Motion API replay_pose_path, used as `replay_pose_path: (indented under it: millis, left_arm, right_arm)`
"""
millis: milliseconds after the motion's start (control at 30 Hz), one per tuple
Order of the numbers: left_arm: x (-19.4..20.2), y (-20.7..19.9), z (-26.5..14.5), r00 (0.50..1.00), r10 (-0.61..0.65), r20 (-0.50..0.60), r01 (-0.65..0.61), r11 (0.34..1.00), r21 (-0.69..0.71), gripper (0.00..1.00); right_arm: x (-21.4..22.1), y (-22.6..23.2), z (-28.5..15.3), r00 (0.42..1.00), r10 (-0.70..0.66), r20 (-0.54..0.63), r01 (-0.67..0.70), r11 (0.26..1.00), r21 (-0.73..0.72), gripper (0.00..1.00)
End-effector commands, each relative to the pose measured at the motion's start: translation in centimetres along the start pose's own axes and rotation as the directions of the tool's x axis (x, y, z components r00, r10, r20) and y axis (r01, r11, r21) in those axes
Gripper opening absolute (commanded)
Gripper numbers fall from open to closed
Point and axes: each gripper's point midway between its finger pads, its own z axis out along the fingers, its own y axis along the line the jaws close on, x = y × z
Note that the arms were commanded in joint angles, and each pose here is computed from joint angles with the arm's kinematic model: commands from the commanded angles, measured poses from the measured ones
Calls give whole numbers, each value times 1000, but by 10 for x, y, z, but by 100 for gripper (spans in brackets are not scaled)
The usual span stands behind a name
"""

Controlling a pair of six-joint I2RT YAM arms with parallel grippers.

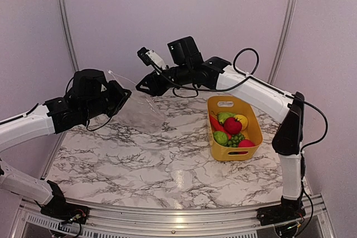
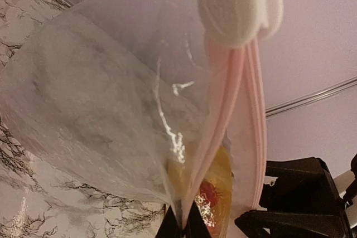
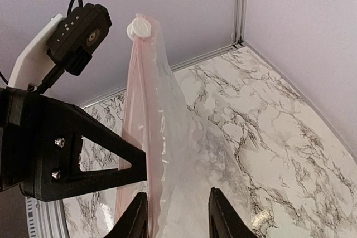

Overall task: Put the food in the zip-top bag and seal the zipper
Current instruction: Open the zipper food storage bag from the bin.

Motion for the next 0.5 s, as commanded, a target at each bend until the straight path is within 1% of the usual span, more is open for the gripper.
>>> replay_pose_path:
  millis: [0,33,67,133,200,267,300,333,367,433,467]
  left_arm:
    - [5,-14,1,997,64,-51,-63,998,16,6]
    - [6,-14,1,996,70,-55,-69,998,14,7]
    - [6,-15,1,996,75,-56,-75,997,13,7]
    - [4,-16,1,996,76,-50,-75,997,16,8]
    - [4,-14,1,996,77,-45,-77,997,7,8]
    - [3,-12,0,997,70,-43,-71,998,-3,9]
    - [3,-9,0,997,65,-42,-66,998,-20,14]
    - [2,-2,0,998,55,-36,-57,997,-51,30]
    - [0,6,-1,999,44,-27,-46,995,-94,39]
    - [-2,18,-3,999,41,-12,-42,987,-157,48]
    - [-2,21,-4,999,39,-8,-40,985,-165,49]
  right_arm:
    - [-12,-5,11,997,-73,25,70,992,106,35]
    - [-10,-8,14,996,-85,19,82,989,127,33]
    - [-9,-11,17,996,-92,12,89,985,150,27]
    - [-6,-20,20,996,-93,3,91,976,197,19]
    - [-4,-24,22,995,-97,-5,96,972,215,14]
    - [-4,-25,22,995,-100,-7,99,969,225,2]
    - [-6,-26,20,995,-101,-3,99,968,232,0]
    - [-9,-27,18,995,-102,4,98,965,243,0]
    - [-13,-29,16,995,-103,13,96,962,256,0]
    - [-24,-35,8,994,-104,40,86,946,311,0]
    - [-31,-40,4,992,-109,57,82,932,353,0]
